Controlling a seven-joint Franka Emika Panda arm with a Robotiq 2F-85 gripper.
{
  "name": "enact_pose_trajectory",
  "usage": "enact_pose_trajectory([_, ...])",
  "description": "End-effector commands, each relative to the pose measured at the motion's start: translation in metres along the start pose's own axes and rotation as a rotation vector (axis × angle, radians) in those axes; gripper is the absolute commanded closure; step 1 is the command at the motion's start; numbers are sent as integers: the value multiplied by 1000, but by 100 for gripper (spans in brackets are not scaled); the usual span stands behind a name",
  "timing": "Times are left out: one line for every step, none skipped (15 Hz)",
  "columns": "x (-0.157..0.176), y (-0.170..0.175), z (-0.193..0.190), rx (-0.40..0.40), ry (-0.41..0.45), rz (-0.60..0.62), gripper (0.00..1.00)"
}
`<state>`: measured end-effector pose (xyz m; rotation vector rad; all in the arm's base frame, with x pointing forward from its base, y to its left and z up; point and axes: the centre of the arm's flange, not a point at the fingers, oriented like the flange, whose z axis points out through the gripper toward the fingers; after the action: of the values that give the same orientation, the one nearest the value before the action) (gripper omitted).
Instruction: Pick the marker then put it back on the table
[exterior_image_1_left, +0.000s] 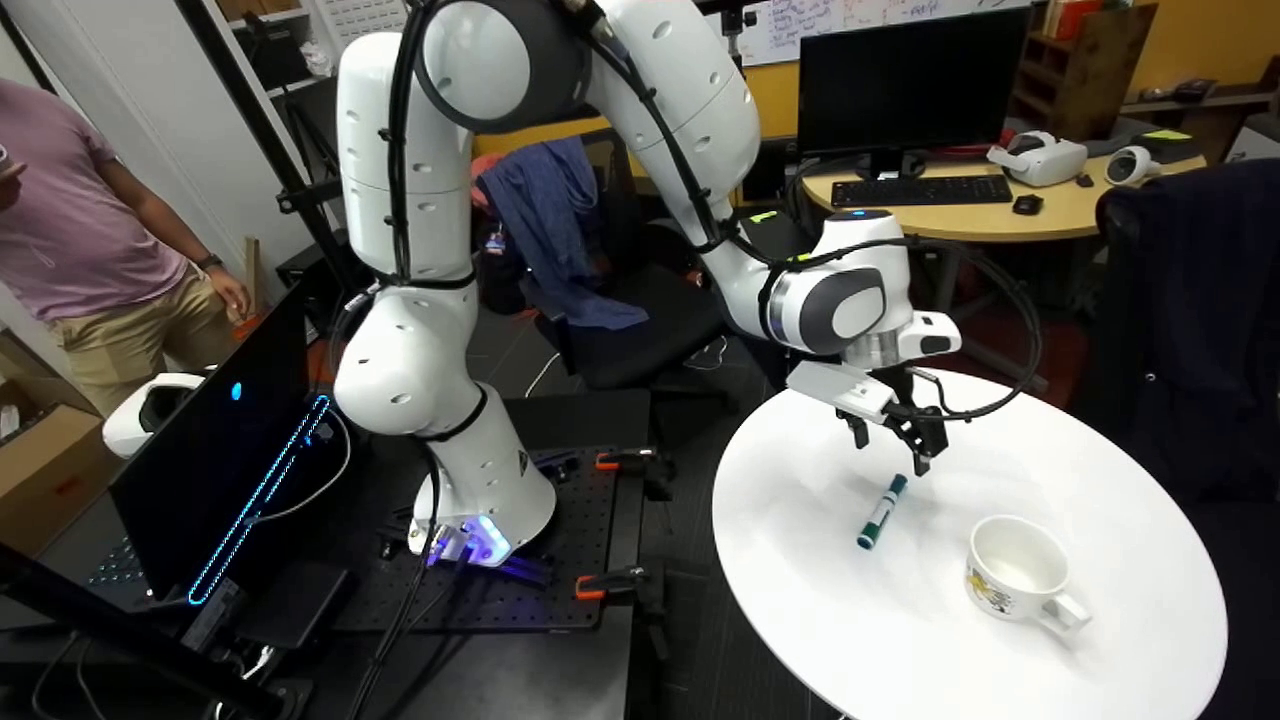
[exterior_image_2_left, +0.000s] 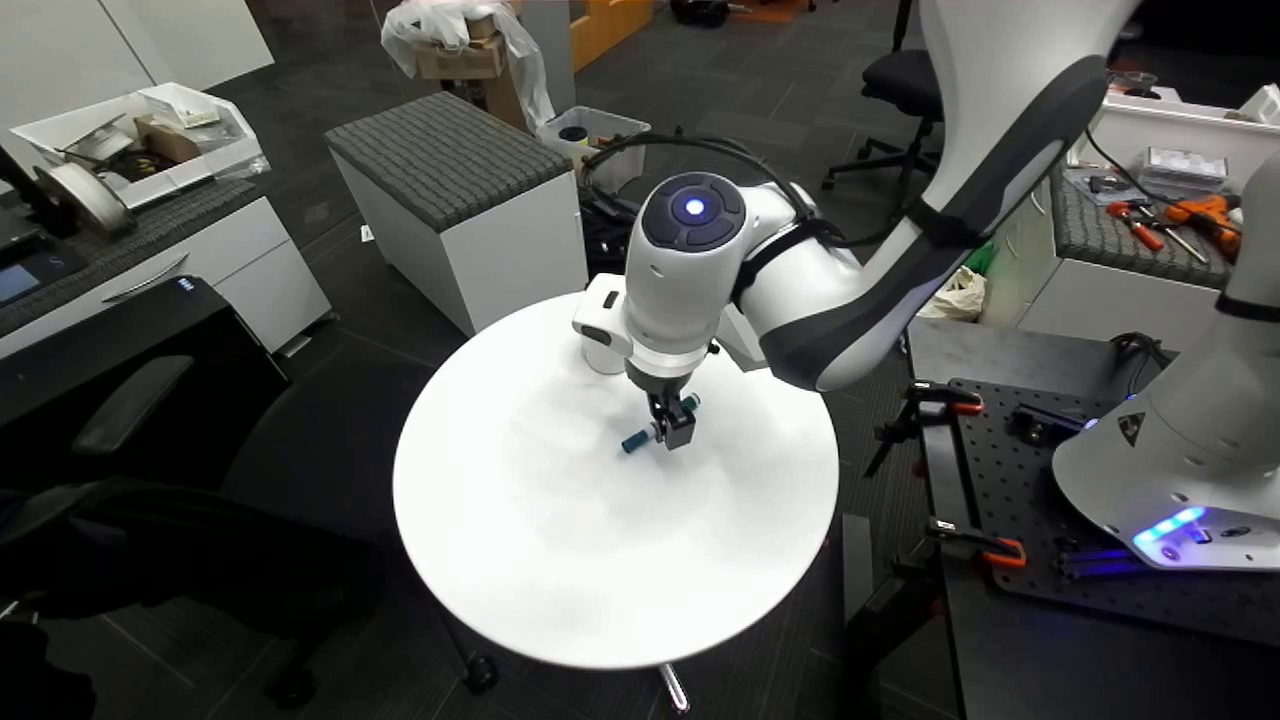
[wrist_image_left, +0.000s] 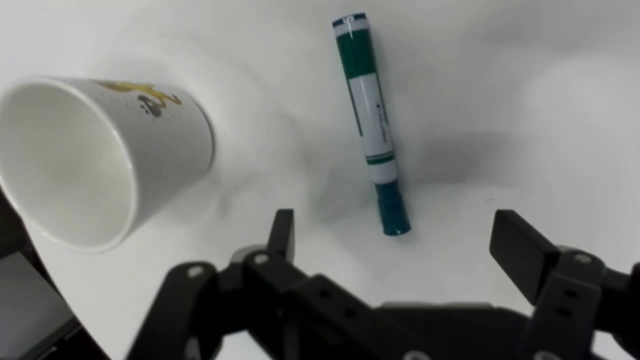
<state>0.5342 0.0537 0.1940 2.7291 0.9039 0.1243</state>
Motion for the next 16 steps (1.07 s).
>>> enact_pose_trajectory([1,4,-24,-32,-67,163,0])
enact_pose_trajectory([1,6,-28,-48,-57,228,0])
enact_pose_trajectory([2,9,-31,-53,-42,283,0])
enact_pose_trajectory([2,14,-36,-51,-26,339,0])
enact_pose_trajectory([2,19,-39,-51,-18,393,0])
enact_pose_trajectory([2,25,-40,-44,-8,448,0])
enact_pose_trajectory([1,31,-43,-35,0,502,0])
enact_pose_trajectory([0,38,-45,-37,8,557,0])
enact_pose_trajectory([-1,44,-46,-38,15,609,0])
enact_pose_trajectory([-4,50,-49,-43,18,662,0])
enact_pose_trajectory([-8,56,-52,-43,22,716,0])
enact_pose_trajectory([-3,50,-40,-35,8,621,0])
enact_pose_trajectory([-5,56,-42,-38,11,656,0])
enact_pose_trajectory([-6,59,-43,-39,13,672,0])
enact_pose_trajectory([-7,60,-44,-39,15,683,0])
enact_pose_trajectory([-7,60,-45,-39,15,687,0])
